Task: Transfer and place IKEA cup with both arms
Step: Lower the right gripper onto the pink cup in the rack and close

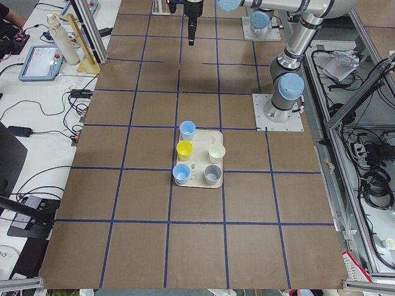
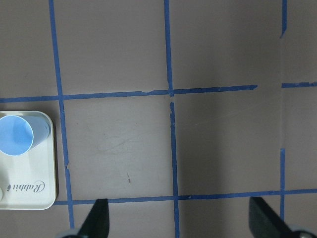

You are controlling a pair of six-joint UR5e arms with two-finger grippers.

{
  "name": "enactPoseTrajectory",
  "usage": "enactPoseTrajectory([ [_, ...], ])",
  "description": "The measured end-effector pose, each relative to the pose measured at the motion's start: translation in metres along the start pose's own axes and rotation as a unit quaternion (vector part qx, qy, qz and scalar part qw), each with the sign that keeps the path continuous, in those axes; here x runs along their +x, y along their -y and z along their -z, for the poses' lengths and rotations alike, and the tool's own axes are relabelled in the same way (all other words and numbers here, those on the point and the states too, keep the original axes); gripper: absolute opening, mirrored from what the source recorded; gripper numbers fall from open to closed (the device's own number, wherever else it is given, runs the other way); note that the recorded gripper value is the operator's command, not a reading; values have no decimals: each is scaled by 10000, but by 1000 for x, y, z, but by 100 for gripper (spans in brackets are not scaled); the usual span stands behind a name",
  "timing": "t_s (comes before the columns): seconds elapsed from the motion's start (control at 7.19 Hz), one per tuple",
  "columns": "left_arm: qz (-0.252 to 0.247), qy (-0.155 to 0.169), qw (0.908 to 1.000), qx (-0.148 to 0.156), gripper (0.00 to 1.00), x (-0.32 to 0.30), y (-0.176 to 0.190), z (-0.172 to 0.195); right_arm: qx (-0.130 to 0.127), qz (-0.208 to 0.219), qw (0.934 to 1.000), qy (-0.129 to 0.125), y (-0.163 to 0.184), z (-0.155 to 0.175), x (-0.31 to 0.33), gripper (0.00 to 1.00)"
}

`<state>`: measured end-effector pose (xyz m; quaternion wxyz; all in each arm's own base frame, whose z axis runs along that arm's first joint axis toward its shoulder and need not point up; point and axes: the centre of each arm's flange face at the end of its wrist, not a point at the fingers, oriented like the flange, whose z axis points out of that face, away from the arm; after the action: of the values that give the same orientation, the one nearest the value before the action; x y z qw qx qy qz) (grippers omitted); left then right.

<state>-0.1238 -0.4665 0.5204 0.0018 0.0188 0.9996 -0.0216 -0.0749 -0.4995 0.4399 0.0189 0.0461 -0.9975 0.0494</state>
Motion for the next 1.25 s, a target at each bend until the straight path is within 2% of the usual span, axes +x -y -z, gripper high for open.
enactPoseTrajectory([
  [0.42,3,0,10000,0,100,0,0,0,284,812,9961,-206,29,-53,68,100],
  [0.83,-4,3,10000,-1,100,0,1,-1,396,936,9945,-243,49,-99,90,100],
  [1.25,-7,0,10000,-2,100,0,1,-1,642,973,9931,-114,64,-129,94,100],
])
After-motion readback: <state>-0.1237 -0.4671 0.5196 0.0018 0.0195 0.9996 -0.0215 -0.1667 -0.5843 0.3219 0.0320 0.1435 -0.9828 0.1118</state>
